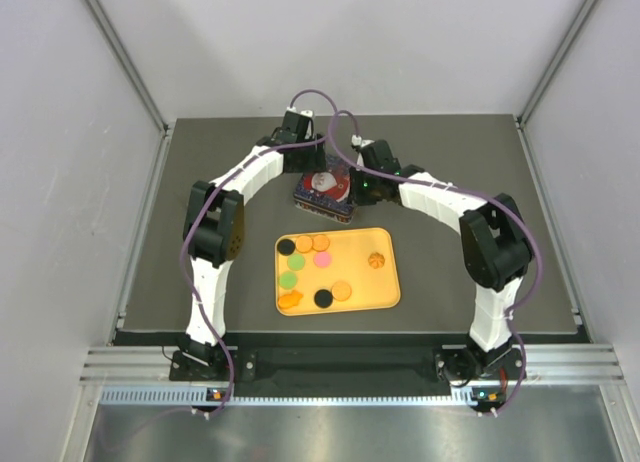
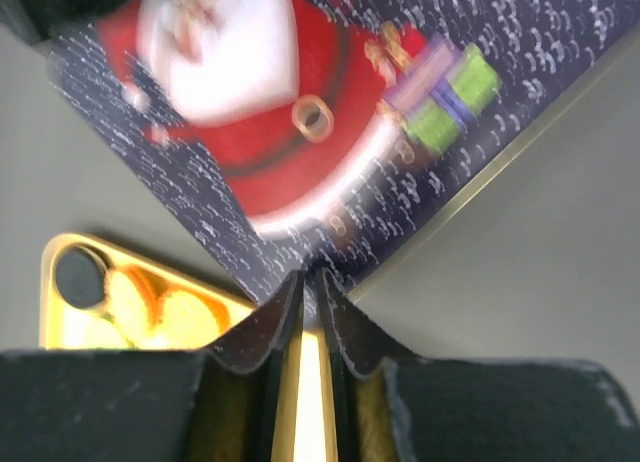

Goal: Pack the cookies

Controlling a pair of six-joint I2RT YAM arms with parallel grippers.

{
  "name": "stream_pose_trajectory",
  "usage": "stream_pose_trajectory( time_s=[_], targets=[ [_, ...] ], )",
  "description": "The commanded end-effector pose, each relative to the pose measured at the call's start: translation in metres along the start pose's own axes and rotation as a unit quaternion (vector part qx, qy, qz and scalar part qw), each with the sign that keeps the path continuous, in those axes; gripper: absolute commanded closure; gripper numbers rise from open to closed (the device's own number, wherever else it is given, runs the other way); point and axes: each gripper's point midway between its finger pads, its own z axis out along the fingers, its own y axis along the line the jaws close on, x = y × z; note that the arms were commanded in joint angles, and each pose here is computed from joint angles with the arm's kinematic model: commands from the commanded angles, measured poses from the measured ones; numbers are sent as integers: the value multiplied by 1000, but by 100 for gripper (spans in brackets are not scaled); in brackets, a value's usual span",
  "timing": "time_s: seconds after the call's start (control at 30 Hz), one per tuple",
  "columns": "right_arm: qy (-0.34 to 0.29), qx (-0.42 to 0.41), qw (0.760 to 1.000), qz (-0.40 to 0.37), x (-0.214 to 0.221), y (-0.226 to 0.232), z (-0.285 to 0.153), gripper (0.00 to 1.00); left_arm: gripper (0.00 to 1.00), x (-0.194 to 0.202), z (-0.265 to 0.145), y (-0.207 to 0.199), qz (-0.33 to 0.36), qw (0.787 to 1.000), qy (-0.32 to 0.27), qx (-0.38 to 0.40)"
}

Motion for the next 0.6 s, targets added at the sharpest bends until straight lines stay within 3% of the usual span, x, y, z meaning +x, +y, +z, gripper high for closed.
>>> stream_pose_trajectory(
  time_s=[0.0,0.13,0.33,0.57],
  targets=[
    [35,11,999,10,43,-13,25,89,30,51,6,24,15,995,89,-38],
    [33,8,999,15,46,-14,24,89,30,49,5,24,16,995,88,-39],
    [1,-2,1000,8,12,-4,10,88,29,42,1,25,15,996,80,-40],
    [-73,-27,997,1,-57,7,-21,79,28,-12,-21,34,-6,999,15,-41]
  ],
)
